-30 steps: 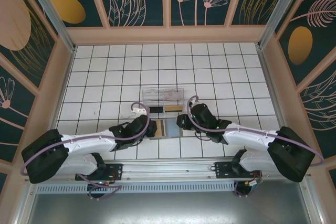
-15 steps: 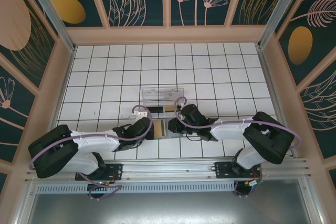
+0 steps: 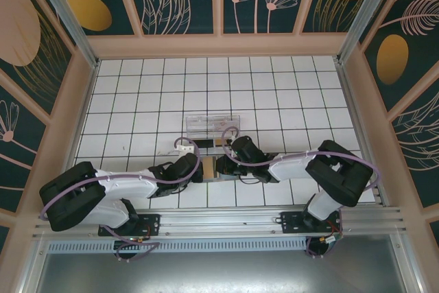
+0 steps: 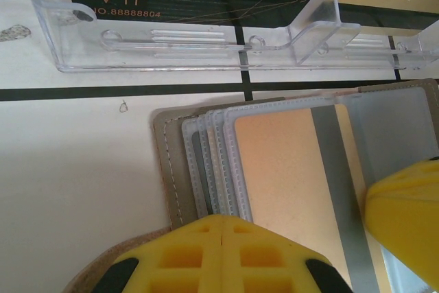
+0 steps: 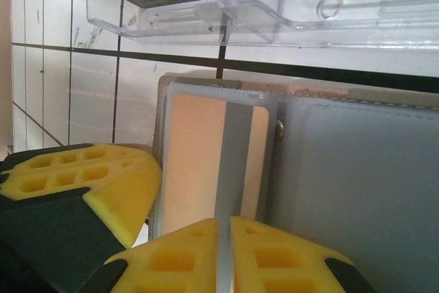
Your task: Take the credit cards out of the card holder
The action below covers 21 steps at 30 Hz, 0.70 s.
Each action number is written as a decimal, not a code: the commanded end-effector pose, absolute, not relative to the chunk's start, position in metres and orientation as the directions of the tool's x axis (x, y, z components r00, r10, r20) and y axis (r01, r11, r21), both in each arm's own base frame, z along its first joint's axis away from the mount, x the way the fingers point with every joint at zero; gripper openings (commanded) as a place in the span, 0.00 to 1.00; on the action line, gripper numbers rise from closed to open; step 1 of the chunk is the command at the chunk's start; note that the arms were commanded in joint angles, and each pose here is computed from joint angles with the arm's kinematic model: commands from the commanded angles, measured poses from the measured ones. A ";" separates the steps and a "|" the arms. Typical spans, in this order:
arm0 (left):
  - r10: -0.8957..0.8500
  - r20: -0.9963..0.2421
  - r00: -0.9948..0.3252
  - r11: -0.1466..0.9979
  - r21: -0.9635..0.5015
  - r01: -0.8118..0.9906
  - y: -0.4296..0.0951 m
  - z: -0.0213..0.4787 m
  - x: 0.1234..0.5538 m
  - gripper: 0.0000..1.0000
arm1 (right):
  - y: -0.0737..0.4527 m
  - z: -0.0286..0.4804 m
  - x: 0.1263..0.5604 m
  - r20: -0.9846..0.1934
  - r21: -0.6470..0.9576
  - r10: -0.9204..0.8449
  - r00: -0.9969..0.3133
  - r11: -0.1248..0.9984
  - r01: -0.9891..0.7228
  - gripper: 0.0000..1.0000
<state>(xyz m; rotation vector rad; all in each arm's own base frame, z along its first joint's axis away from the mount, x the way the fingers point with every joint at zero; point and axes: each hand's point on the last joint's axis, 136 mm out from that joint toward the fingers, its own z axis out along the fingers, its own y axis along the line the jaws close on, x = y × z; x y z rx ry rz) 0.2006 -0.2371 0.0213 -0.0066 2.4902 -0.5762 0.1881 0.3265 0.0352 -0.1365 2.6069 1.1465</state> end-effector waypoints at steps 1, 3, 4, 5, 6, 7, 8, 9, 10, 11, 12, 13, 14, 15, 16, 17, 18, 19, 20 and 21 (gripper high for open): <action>-0.105 -0.510 -0.854 0.915 -0.385 0.118 -0.234 0.011 0.195 0.00 | 0.330 0.041 0.193 -0.311 0.701 0.045 -0.949 0.685 -0.197 0.15; -0.106 -0.508 -0.855 0.916 -0.384 0.115 -0.233 0.010 0.194 0.00 | 0.327 0.044 0.194 -0.324 0.696 0.052 -0.945 0.690 -0.201 0.15; -0.106 -0.508 -0.855 0.916 -0.384 0.114 -0.233 0.010 0.194 0.00 | 0.326 0.046 0.194 -0.329 0.692 0.051 -0.943 0.692 -0.204 0.15; -0.105 -0.506 -0.856 0.916 -0.384 0.115 -0.233 0.010 0.194 0.00 | 0.326 0.048 0.195 -0.336 0.690 0.051 -0.940 0.693 -0.209 0.15; -0.102 -0.504 -0.858 0.917 -0.381 0.115 -0.233 0.008 0.193 0.00 | 0.324 0.049 0.195 -0.341 0.685 0.050 -0.939 0.697 -0.212 0.16; -0.101 -0.502 -0.859 0.918 -0.380 0.115 -0.232 0.008 0.193 0.00 | 0.323 0.050 0.195 -0.345 0.681 0.052 -0.937 0.701 -0.212 0.16; -0.100 -0.503 -0.858 0.917 -0.381 0.116 -0.233 0.008 0.193 0.00 | 0.322 0.051 0.196 -0.349 0.678 0.053 -0.936 0.704 -0.212 0.16; -0.101 -0.503 -0.859 0.916 -0.383 0.116 -0.233 0.008 0.193 0.00 | 0.321 0.050 0.196 -0.350 0.673 0.054 -0.935 0.709 -0.211 0.16; -0.102 -0.502 -0.859 0.916 -0.385 0.116 -0.234 0.008 0.193 0.00 | 0.320 0.048 0.196 -0.351 0.668 0.054 -0.935 0.714 -0.210 0.16; -0.101 -0.502 -0.859 0.915 -0.386 0.118 -0.234 0.008 0.193 0.00 | 0.319 0.047 0.196 -0.350 0.665 0.055 -0.935 0.718 -0.207 0.16; -0.101 -0.502 -0.859 0.915 -0.387 0.118 -0.234 0.008 0.193 0.00 | 0.318 0.045 0.196 -0.348 0.663 0.055 -0.936 0.720 -0.204 0.16; -0.102 -0.504 -0.858 0.913 -0.389 0.119 -0.235 0.009 0.194 0.00 | 0.318 0.043 0.196 -0.344 0.662 0.055 -0.938 0.722 -0.200 0.16; -0.101 -0.504 -0.858 0.914 -0.388 0.120 -0.235 0.010 0.194 0.00 | 0.318 0.041 0.195 -0.340 0.662 0.054 -0.939 0.723 -0.198 0.16; -0.102 -0.504 -0.858 0.914 -0.388 0.119 -0.234 0.009 0.194 0.00 | 0.318 0.039 0.195 -0.335 0.662 0.052 -0.941 0.724 -0.196 0.16; -0.100 -0.502 -0.859 0.914 -0.387 0.120 -0.234 0.009 0.193 0.00 | 0.318 0.038 0.195 -0.331 0.660 0.053 -0.942 0.726 -0.191 0.16; -0.100 -0.503 -0.859 0.914 -0.388 0.120 -0.234 0.009 0.193 0.00 | 0.319 0.036 0.195 -0.330 0.661 0.052 -0.942 0.725 -0.192 0.16; -0.099 -0.502 -0.859 0.914 -0.387 0.120 -0.234 0.009 0.193 0.00 | 0.320 0.036 0.195 -0.328 0.663 0.051 -0.943 0.724 -0.192 0.16; -0.098 -0.503 -0.859 0.914 -0.386 0.122 -0.234 0.009 0.193 0.00 | 0.320 0.035 0.195 -0.325 0.666 0.049 -0.944 0.721 -0.191 0.16; -0.099 -0.502 -0.859 0.914 -0.387 0.121 -0.234 0.009 0.193 0.00 | 0.321 0.034 0.194 -0.322 0.667 0.045 -0.946 0.720 -0.192 0.16; -0.098 -0.502 -0.859 0.915 -0.386 0.121 -0.234 0.009 0.193 0.00 | 0.322 0.033 0.194 -0.318 0.669 0.044 -0.947 0.718 -0.191 0.16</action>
